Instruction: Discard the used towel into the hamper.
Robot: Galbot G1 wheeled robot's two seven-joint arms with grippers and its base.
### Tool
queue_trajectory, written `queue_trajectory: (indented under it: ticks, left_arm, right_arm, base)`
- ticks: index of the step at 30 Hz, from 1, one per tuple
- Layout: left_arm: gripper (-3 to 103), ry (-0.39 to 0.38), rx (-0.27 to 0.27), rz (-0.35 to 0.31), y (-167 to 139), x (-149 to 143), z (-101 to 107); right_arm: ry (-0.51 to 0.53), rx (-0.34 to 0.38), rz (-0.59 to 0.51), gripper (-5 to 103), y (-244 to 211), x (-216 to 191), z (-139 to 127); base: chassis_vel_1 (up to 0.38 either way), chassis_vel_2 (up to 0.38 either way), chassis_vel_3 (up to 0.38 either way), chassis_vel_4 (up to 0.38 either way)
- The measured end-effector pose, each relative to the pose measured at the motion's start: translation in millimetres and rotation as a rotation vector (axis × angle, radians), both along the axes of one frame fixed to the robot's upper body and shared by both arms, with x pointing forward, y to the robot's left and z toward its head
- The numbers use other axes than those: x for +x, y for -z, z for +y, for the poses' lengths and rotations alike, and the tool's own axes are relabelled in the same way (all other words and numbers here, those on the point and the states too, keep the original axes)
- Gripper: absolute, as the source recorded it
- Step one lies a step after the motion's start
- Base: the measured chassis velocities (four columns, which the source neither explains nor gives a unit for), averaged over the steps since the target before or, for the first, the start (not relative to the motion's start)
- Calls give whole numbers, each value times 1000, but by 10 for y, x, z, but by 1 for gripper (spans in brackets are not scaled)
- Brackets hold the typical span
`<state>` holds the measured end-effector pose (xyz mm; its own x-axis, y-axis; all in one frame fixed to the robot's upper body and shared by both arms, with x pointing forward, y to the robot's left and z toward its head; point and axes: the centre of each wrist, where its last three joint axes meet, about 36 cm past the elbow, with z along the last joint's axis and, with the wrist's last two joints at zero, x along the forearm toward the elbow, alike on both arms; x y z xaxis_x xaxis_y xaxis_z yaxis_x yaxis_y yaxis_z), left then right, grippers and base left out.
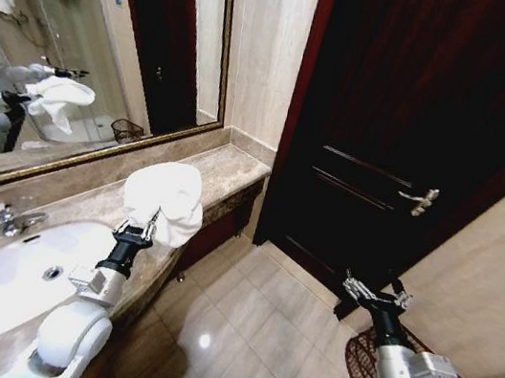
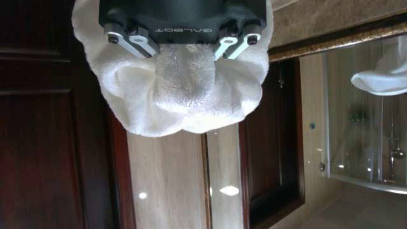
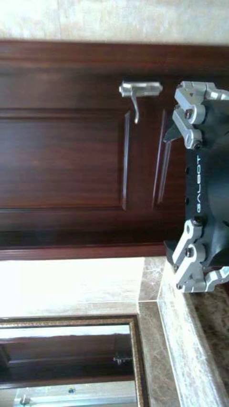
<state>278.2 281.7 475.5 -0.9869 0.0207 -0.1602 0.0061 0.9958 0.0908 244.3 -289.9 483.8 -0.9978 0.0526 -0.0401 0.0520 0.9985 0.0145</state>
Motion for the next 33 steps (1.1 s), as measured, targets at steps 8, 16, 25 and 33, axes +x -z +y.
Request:
queue_trajectory:
  ticks: [8, 16, 25, 33]
  left_arm:
    - [20, -1, -4, -2, 38, 4, -11]
    - [20, 1, 0, 9, 84, 24, -31]
    - [20, 15, -4, 21, 135, 36, -81]
    - [20, 20, -9, 31, 154, 11, -98]
  right_arm:
    - [0, -5, -17, 100, 28, 6, 3]
    - [9, -7, -23, 100, 13, 21, 7]
    - [17, -10, -24, 100, -22, 20, 16]
    - [20, -3, -25, 100, -31, 12, 34]
  base:
    - [8, -321, -24, 325]
    - [-6, -14, 3, 4]
    - [-39, -1, -39, -74]
    - [-73, -110, -68, -46]
